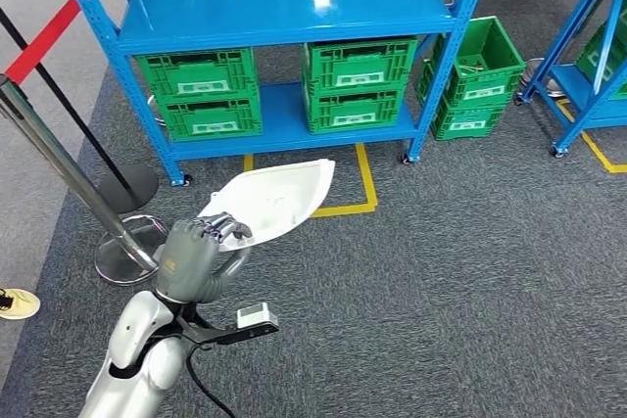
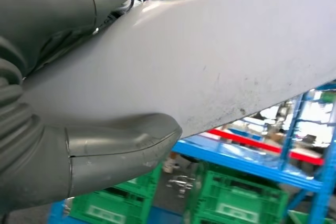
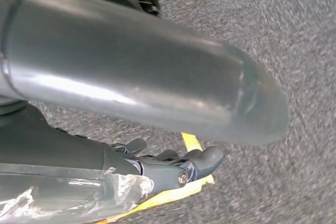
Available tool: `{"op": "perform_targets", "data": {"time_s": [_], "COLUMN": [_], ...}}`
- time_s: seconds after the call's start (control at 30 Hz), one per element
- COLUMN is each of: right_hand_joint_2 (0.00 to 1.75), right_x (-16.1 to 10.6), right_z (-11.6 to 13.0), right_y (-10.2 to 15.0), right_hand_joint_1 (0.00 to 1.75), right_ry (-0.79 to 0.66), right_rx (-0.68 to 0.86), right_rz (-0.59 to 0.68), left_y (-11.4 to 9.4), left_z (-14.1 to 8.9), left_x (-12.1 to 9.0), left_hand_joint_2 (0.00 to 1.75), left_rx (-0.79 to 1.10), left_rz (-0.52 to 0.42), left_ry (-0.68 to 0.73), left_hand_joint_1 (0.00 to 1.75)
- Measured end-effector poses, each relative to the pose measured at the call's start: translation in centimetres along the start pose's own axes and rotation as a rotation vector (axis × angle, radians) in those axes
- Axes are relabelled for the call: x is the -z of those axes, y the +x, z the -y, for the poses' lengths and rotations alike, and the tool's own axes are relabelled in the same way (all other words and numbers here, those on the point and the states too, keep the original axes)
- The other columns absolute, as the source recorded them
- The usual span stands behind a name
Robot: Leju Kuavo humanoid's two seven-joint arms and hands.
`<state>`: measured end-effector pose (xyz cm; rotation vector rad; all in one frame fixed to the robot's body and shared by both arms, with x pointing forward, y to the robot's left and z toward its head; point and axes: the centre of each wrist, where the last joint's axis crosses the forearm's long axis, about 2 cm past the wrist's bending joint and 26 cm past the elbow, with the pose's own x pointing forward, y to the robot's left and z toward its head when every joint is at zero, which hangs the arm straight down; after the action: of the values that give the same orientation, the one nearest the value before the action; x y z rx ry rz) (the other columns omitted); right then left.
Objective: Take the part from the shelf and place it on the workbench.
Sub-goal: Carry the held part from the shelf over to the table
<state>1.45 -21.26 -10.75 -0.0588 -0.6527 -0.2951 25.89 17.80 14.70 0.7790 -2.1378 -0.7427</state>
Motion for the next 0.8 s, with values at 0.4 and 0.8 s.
{"op": "perform_targets", "data": {"time_s": [0.4, 0.8], "right_hand_joint_2": [0.00, 0.00], "right_x": [0.0, -0.3], "right_z": [-0.2, -0.1], "right_y": [0.1, -0.2], "right_hand_joint_1": [0.00, 0.00], "right_ry": [-0.027, -0.126], "right_rx": [0.005, 0.053], "right_rz": [-0.002, 0.001], "left_y": [0.2, 0.6], "left_z": [0.4, 1.2], "left_x": [0.3, -0.4], "left_hand_joint_2": [1.75, 1.75], "left_rx": [-0.041, -0.296], "left_rz": [0.000, 0.046], "left_ry": [-0.017, 0.122], "left_hand_joint_1": [1.73, 1.73]}}
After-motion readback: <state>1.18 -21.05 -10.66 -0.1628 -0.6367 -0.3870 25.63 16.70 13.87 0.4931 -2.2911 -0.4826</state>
